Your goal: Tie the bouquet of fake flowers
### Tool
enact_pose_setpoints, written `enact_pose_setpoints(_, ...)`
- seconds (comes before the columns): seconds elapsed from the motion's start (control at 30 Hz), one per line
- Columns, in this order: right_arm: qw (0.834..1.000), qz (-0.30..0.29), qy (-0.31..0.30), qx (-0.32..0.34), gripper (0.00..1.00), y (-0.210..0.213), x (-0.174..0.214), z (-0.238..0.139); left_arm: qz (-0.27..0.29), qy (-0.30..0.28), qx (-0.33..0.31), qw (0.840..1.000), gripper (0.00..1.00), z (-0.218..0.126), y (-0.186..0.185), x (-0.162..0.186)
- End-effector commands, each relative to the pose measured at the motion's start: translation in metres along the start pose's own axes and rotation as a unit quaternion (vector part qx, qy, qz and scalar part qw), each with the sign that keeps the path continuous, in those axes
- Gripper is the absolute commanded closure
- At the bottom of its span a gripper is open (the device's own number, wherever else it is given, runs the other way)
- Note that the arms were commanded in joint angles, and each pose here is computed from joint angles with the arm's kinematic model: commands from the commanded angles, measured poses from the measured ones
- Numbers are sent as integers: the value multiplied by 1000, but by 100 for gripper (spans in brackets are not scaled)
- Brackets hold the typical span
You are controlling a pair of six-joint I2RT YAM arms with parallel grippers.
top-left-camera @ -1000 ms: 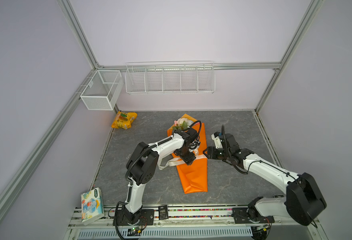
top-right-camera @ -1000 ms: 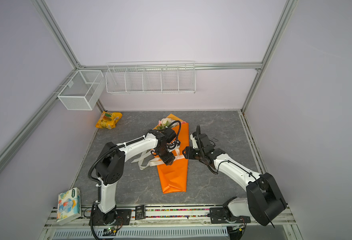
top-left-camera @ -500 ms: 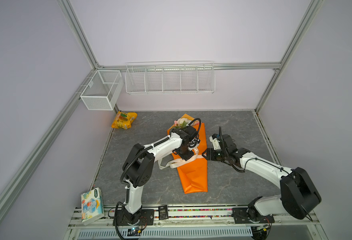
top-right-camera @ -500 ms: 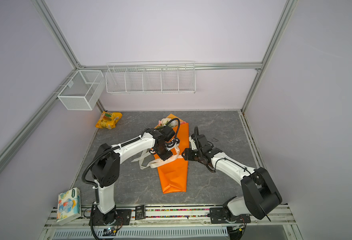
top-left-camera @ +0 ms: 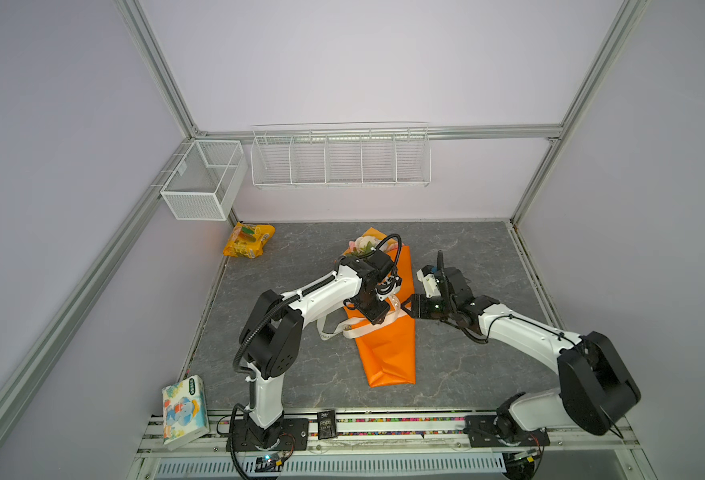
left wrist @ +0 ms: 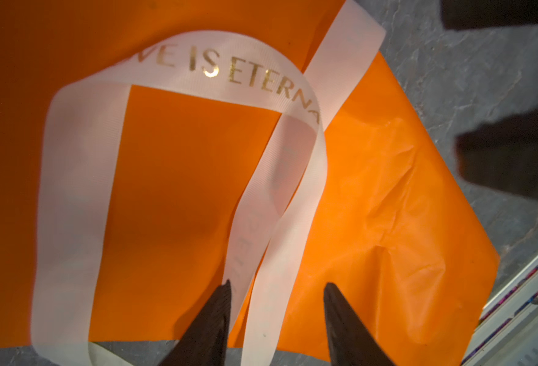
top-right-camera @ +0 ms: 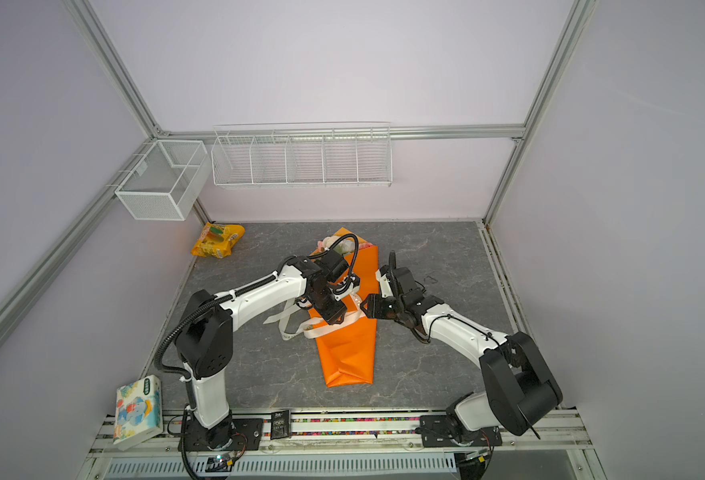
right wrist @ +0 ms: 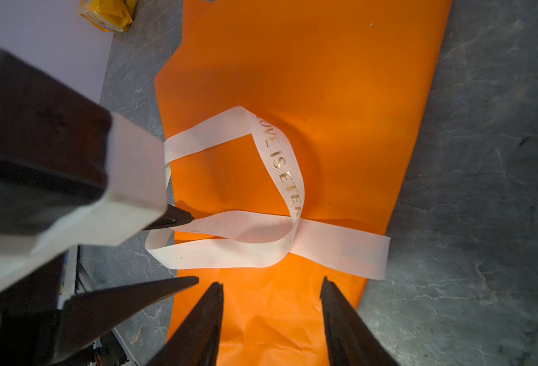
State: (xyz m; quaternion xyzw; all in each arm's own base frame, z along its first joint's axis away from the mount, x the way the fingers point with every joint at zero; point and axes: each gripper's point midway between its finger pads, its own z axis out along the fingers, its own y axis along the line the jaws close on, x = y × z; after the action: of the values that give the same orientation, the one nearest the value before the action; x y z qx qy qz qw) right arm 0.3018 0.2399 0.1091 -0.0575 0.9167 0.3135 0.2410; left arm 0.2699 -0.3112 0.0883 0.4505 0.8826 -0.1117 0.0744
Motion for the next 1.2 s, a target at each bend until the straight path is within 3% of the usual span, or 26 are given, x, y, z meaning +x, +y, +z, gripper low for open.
enact_pose_setpoints(0.0,1000,5,0,-4,47,0,1,3,-3,-4,16,1000,42,7,-7,-3)
enact_pose_setpoints(0.23,999,17,-15,23,47,-13,5,-3,16,17,-35,999,30,26,5,-1)
enact_pose_setpoints(0.5,999,23,-15,34,47,-20,10,-5,39,51,-63,996,31,44,8,4)
enact_pose_setpoints(0.97,999,19,-16,36,47,-22,14,-7,52,24,-83,995,86,28,6,0)
enact_pose_setpoints(1.17,999,14,-31,20,50,-16,8,-9,38,-25,-86,995,100,0,1,-5)
